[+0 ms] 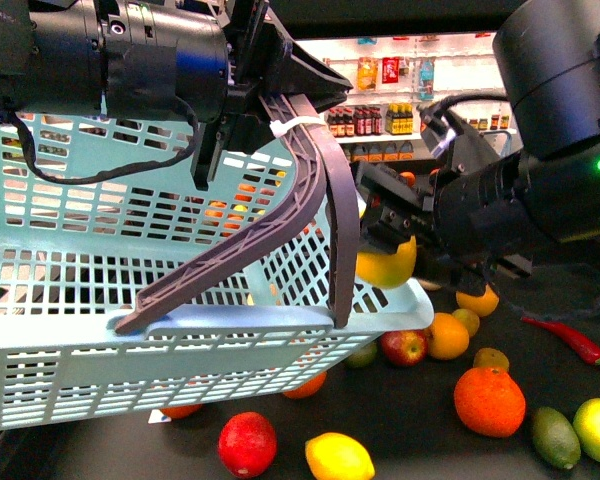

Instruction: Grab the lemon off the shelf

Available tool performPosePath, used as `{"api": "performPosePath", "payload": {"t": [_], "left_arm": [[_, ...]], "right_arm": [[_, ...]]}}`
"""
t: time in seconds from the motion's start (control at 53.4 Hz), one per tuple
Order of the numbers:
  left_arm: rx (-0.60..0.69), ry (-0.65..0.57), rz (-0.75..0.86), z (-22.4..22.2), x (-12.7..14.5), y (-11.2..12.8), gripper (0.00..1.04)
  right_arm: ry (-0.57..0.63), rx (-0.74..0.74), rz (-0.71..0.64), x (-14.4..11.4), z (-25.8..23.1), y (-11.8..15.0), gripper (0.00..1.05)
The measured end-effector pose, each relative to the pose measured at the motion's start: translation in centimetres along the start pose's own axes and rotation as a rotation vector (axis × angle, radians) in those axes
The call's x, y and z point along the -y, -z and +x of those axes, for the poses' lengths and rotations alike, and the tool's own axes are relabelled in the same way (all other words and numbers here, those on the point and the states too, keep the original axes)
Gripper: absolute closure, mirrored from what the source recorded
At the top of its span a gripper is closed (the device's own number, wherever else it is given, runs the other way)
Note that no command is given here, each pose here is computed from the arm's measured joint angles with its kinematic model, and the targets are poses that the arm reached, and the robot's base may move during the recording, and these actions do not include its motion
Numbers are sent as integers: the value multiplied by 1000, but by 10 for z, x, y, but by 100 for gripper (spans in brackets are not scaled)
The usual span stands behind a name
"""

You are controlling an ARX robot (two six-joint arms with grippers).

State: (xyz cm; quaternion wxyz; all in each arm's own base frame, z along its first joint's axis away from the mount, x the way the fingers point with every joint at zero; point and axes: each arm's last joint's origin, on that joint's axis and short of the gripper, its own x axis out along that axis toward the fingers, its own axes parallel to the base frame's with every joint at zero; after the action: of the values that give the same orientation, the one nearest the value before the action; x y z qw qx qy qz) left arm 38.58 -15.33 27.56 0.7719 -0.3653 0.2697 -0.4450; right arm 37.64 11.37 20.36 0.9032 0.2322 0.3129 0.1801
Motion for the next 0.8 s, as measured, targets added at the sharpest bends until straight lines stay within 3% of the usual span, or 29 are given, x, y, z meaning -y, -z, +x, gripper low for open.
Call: {"api": "performPosePath", "payload": {"t": [0.262, 0.524, 0.674, 0.805], "left_arm": [[0, 0, 0, 0, 0, 0, 99], [-1, 1, 0, 0, 0, 0, 99], [1, -3, -4, 0, 0, 0, 99], [1, -2, -6, 0, 0, 0, 99]], "right_arm": [[-7, -45, 9, -2, 22, 13, 55], [-49, 12, 1, -1, 17, 1, 6], [-79, 101, 1, 13, -3, -23, 7], [-34, 183, 17, 42, -20, -46, 7]]}}
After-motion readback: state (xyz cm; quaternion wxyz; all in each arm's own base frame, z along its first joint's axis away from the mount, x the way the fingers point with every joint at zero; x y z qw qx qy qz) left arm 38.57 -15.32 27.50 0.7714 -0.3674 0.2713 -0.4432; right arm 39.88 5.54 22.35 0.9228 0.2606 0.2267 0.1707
